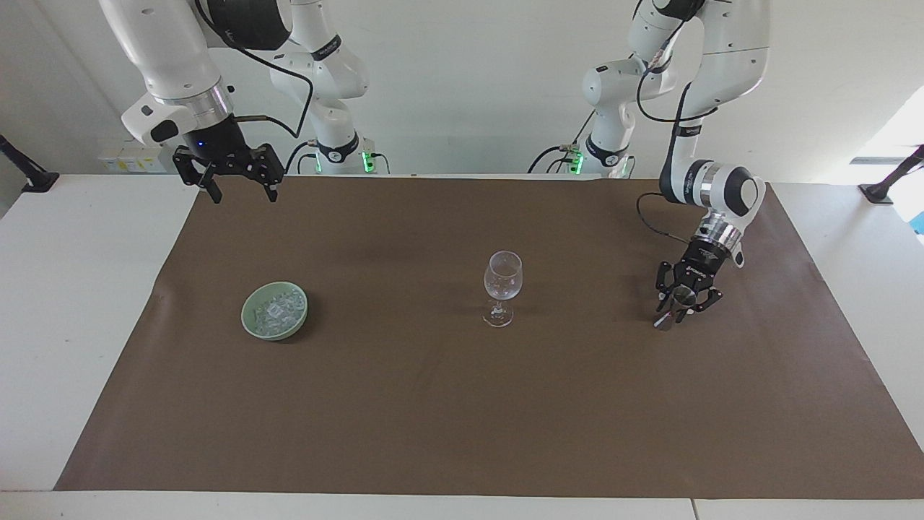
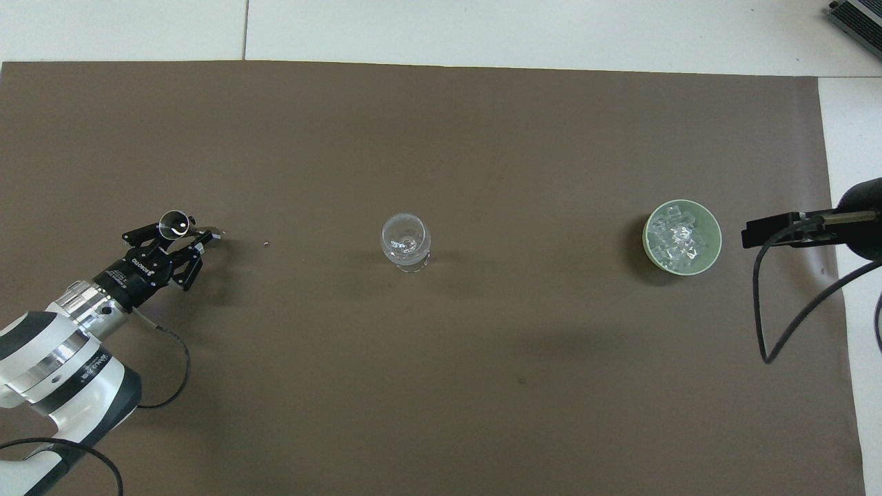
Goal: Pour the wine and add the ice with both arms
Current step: 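Grasp the silver jigger with the left gripper and lift it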
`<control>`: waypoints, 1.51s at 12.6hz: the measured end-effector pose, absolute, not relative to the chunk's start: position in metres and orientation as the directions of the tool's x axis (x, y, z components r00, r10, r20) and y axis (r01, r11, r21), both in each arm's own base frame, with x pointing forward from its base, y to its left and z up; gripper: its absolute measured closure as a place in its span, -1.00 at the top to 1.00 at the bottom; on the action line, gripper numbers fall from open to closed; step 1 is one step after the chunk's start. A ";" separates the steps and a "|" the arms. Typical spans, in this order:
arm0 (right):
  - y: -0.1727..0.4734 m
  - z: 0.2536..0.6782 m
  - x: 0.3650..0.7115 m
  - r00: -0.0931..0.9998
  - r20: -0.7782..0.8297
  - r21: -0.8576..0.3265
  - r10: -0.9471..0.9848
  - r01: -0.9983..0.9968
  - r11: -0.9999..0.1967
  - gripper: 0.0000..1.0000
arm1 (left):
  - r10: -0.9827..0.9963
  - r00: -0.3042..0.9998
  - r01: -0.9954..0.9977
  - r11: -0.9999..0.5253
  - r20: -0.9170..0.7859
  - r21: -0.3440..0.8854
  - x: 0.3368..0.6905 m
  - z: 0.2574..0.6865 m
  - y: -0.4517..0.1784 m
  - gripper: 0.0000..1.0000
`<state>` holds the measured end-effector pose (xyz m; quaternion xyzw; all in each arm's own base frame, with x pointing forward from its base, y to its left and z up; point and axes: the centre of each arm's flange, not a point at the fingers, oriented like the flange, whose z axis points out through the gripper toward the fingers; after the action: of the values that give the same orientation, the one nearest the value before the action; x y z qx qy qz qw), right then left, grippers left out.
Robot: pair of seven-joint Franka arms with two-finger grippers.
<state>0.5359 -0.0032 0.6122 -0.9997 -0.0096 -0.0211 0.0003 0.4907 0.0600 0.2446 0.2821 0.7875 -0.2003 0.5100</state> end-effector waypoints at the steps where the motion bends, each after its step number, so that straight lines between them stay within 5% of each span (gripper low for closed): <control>1: -0.003 0.612 0.536 0.999 0.042 0.000 0.019 0.019 -1.000 1.00 | 0.240 -0.321 0.648 0.761 -0.916 -0.028 0.491 0.245 0.060 -0.24; 4: -0.003 0.612 0.536 0.999 0.042 0.000 0.019 0.019 -1.000 1.00 | 0.242 -0.321 0.648 0.762 -0.916 -0.026 0.491 0.244 0.061 -0.57; 19: -0.003 0.612 0.536 0.999 0.042 0.000 0.019 0.019 -1.000 1.00 | 0.291 -0.292 0.628 0.777 -0.911 0.047 0.530 0.312 0.027 -0.57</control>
<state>0.5359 -0.0032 0.6122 -0.9997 -0.0096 -0.0211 0.0003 0.5301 0.0267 0.3118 0.2919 0.7872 -0.1621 0.5185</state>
